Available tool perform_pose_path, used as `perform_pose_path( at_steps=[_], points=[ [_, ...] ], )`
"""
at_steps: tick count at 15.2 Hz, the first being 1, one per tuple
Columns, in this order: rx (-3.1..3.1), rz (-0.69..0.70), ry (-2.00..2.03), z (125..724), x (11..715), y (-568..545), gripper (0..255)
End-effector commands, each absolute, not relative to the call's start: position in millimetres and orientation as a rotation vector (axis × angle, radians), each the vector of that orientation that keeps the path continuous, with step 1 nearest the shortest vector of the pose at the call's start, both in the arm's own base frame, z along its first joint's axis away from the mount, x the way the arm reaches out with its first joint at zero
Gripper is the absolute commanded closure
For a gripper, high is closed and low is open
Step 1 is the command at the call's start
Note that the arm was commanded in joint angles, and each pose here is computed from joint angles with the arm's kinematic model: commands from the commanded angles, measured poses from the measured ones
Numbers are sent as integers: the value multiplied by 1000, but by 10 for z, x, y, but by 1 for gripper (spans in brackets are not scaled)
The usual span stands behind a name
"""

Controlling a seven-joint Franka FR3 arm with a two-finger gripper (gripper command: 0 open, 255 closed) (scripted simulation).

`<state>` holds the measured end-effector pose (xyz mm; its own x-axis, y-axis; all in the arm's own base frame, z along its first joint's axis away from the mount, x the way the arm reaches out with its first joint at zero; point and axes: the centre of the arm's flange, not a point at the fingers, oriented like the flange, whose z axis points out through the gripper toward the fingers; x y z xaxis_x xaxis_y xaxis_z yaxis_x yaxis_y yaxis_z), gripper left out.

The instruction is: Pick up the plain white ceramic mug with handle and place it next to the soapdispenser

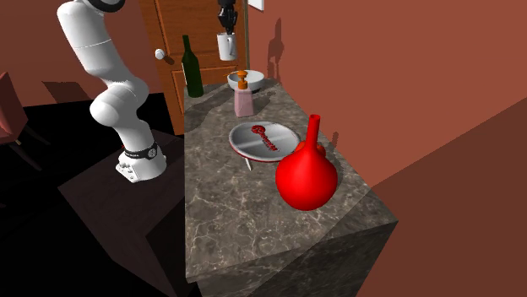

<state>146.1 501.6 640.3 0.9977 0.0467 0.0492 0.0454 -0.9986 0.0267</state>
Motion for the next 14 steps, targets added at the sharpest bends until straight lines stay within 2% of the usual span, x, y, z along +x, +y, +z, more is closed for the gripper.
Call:
perform_pose_path(
  at_steps=[1, 14],
  points=[
    [3116, 77, 65, 6419, 1281, 5235, 255],
    [3116, 77, 65, 5733, 1281, 5235, 255]
  ],
)
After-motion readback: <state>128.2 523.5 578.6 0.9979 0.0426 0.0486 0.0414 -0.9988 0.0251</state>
